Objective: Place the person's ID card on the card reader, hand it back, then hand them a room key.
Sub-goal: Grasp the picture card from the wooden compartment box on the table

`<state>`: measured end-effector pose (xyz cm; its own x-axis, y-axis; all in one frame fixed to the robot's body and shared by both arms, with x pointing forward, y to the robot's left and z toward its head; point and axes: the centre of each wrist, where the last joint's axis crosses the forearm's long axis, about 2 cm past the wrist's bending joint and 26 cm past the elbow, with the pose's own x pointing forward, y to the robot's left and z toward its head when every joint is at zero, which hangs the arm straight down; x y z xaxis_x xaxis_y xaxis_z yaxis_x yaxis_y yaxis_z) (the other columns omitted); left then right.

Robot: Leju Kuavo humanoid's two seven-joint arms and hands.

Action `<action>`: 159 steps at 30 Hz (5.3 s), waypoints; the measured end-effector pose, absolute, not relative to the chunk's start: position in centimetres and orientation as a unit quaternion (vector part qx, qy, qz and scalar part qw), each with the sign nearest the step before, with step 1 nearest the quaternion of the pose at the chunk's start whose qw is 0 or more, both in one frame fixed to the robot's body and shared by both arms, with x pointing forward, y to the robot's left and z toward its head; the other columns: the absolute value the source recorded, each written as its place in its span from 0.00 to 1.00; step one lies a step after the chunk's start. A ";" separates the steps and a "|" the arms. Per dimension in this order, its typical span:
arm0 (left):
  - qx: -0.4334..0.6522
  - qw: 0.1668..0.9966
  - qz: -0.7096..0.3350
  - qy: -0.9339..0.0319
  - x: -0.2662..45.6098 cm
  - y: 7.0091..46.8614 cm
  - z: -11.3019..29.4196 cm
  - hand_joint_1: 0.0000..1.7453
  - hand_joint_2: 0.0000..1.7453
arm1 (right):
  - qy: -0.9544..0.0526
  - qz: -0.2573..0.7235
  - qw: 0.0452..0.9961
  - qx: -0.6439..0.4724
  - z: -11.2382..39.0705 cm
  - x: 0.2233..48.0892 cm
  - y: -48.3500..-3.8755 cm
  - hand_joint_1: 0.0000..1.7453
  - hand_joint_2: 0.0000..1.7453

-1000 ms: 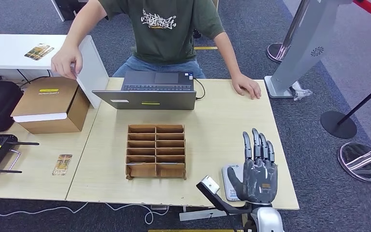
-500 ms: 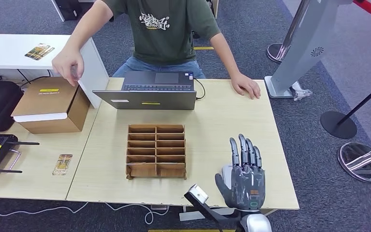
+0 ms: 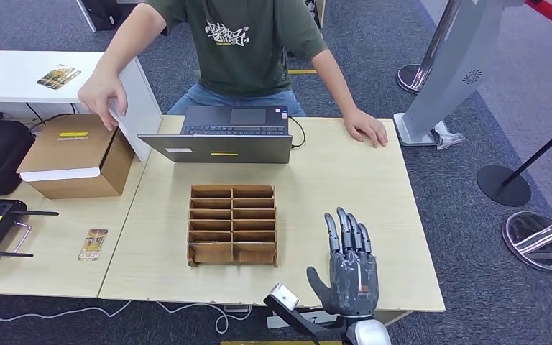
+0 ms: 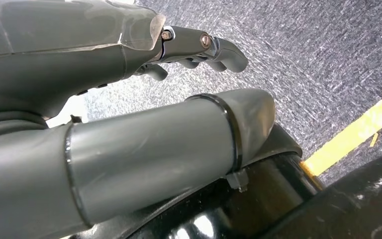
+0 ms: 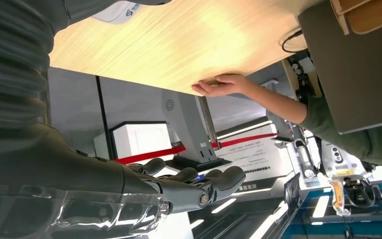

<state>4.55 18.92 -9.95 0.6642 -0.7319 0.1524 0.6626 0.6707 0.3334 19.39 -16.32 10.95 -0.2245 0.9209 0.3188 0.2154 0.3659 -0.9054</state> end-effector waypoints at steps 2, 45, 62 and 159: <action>0.124 0.904 -0.386 -0.139 4.6 18.9 -9.9 0.00 0.00 | -0.682 0.385 0.466 -0.412 10.6 19.4 -16.1 0.00 1.00; 0.108 0.901 -0.391 -0.157 4.8 18.8 -9.9 0.00 0.00 | -0.719 0.447 0.371 -0.382 8.4 22.2 -11.8 0.00 1.00; 0.108 0.900 -0.393 -0.158 4.8 18.8 -9.9 0.00 0.00 | -0.723 0.466 0.358 -0.364 8.0 24.2 -9.6 0.00 1.00; 0.103 0.904 -0.389 -0.142 5.0 18.9 -9.9 0.00 0.00 | -0.598 0.558 0.434 -0.378 11.4 26.3 -6.9 0.00 1.00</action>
<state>4.97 18.95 -9.94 0.6564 -0.7335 0.1767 0.6751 0.6756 0.2964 26.27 -6.89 11.36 -0.3381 0.9361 0.0974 -0.0313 0.0922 -0.9952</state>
